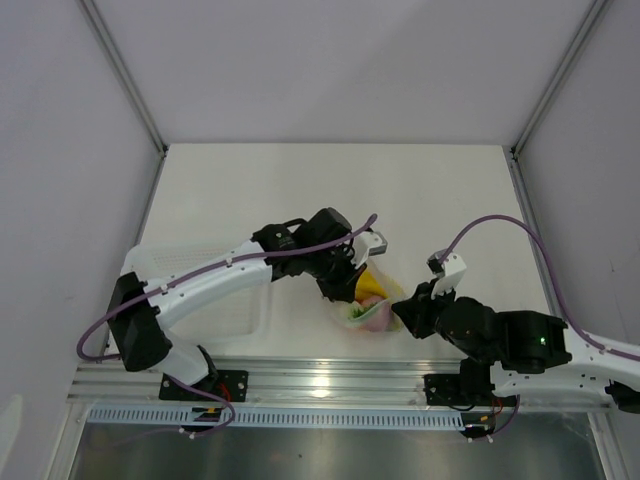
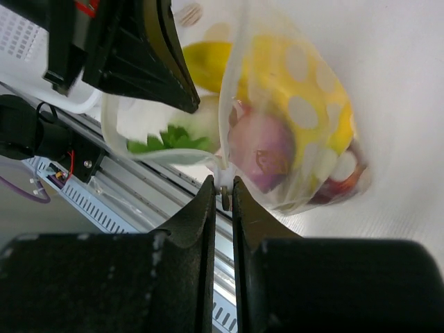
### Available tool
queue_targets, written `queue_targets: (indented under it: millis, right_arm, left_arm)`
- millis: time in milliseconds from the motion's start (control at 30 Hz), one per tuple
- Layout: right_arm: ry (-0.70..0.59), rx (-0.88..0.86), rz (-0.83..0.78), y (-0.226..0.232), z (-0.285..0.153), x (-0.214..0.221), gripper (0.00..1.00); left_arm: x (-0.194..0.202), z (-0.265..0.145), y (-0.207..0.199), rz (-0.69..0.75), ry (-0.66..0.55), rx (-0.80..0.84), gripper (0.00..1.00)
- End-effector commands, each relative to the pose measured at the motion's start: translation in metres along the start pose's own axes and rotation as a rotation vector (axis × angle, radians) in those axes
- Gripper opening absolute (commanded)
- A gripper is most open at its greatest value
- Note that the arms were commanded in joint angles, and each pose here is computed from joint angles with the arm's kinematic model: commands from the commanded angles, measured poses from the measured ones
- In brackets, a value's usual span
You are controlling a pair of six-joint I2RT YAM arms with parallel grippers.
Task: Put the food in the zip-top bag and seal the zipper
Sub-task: Adjust the zipper food storage bag at the center of the board.
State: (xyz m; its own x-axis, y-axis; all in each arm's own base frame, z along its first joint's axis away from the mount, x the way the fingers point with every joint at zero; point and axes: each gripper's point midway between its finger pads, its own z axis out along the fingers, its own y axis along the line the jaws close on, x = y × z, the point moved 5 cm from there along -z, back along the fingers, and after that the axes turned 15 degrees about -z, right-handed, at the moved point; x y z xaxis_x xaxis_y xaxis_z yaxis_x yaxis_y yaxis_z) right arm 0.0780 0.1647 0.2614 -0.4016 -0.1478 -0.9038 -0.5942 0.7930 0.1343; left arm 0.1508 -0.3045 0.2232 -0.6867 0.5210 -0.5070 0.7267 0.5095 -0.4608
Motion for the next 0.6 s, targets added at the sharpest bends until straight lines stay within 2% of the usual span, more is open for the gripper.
queue_targets:
  millis: [0, 100, 200, 267, 367, 467, 500, 567]
  right_arm:
    - [-0.069, -0.003, 0.048, 0.0, -0.007, -0.021, 0.0]
    - [-0.068, -0.002, 0.049, 0.0, -0.007, -0.02, 0.0]
    - [-0.067, -0.005, 0.05, 0.001, -0.007, -0.02, 0.0]
    - [-0.064, -0.002, 0.047, 0.0, -0.007, -0.019, 0.0]
    - [-0.069, -0.006, 0.047, 0.0, -0.008, -0.021, 0.0]
    - [-0.071, -0.01, 0.044, 0.001, -0.009, -0.024, 0.0]
    - [-0.069, -0.009, 0.044, 0.002, -0.008, -0.024, 0.0]
    - [-0.066, -0.006, 0.045, 0.002, -0.008, -0.023, 0.0]
  left_arm:
    - [0.018, 0.018, 0.01, -0.021, 0.071, -0.052, 0.01]
    - [0.025, 0.03, 0.022, -0.048, 0.121, -0.115, 0.01]
    - [0.018, 0.03, 0.031, -0.051, 0.081, -0.196, 0.0]
    - [0.004, 0.019, 0.029, -0.038, -0.007, -0.224, 0.01]
    - [-0.02, -0.018, 0.009, 0.003, -0.174, -0.187, 0.01]
    - [-0.03, -0.039, -0.009, 0.061, -0.249, -0.108, 0.01]
    - [-0.035, -0.051, -0.022, 0.09, -0.307, -0.047, 0.01]
    - [-0.032, -0.056, -0.029, 0.108, -0.321, 0.007, 0.01]
